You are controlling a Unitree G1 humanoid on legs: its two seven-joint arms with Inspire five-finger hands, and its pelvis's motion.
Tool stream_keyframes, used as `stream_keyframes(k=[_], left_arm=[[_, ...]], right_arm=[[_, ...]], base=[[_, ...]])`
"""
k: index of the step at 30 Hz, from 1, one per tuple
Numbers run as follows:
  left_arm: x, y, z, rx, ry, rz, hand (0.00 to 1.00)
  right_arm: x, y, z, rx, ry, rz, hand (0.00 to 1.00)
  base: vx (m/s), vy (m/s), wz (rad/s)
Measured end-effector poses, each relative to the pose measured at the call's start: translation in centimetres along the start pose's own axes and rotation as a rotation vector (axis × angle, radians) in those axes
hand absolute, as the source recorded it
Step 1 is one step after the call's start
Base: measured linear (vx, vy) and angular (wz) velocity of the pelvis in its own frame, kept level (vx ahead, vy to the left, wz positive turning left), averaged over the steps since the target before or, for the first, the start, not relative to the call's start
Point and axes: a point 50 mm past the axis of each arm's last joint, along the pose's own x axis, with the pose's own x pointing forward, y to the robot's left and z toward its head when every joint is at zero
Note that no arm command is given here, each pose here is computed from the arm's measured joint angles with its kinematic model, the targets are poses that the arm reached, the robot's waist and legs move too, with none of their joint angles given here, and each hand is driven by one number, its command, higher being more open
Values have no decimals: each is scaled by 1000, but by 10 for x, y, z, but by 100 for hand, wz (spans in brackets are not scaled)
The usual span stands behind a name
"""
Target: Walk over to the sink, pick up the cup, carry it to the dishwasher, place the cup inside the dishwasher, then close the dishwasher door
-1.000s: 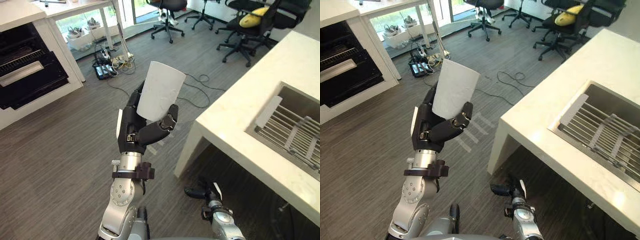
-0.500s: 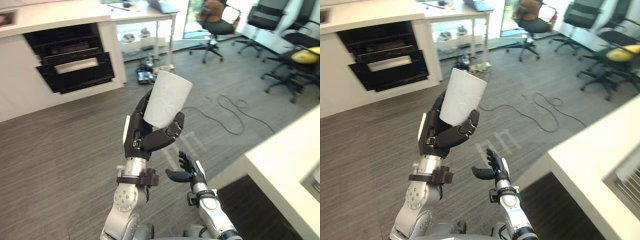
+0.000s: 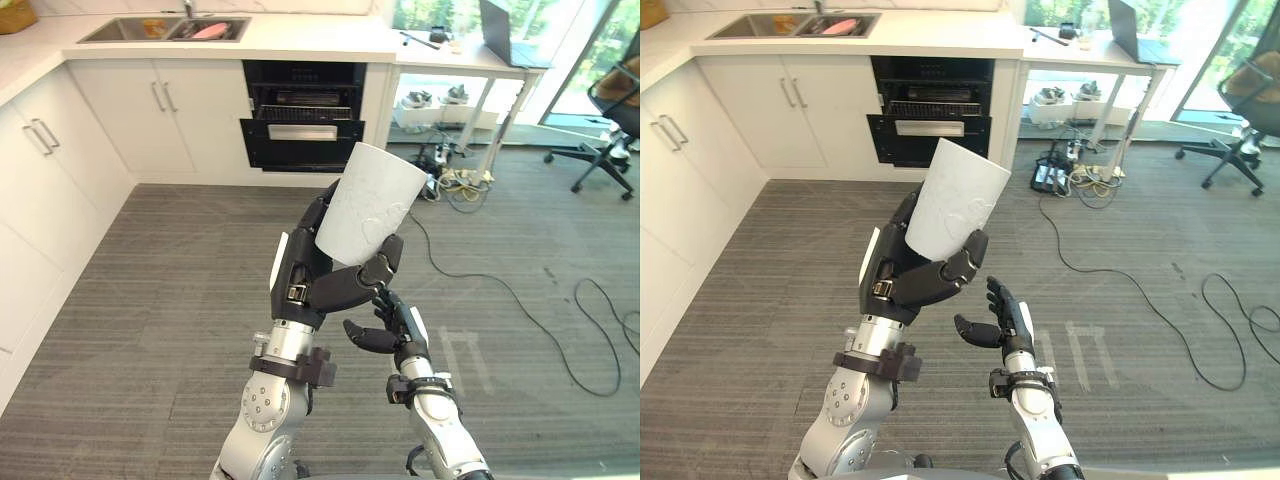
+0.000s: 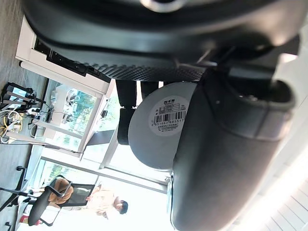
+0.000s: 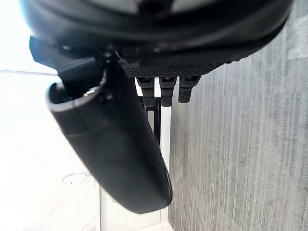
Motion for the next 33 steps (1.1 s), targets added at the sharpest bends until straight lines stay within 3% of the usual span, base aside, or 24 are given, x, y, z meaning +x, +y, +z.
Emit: stream_keyframes(k=[17,24,30,31,33], left_arm=[[4,-8,-9,34,43,-141,30],[1,-4,-11,45,54,-135,30],[-4,2,-13,54,73,-113,30],[-14,17,-14,69,100,-36,30],[-14,17,-14,69,100,-36,30]], right_arm=[[-21,-25,-46,-48,198,-94,90],[-18,-8,-36,-85,152,3,90],[-18,-24,-36,-147,156,-9,90],[-31,-35,-55,-172,239,-34,90],[-31,-35,-55,-172,239,-34,90]], base=[[-45,18,23],[-5,-91,15],[63,-73,7],[35,-21,0],[0,0,0]])
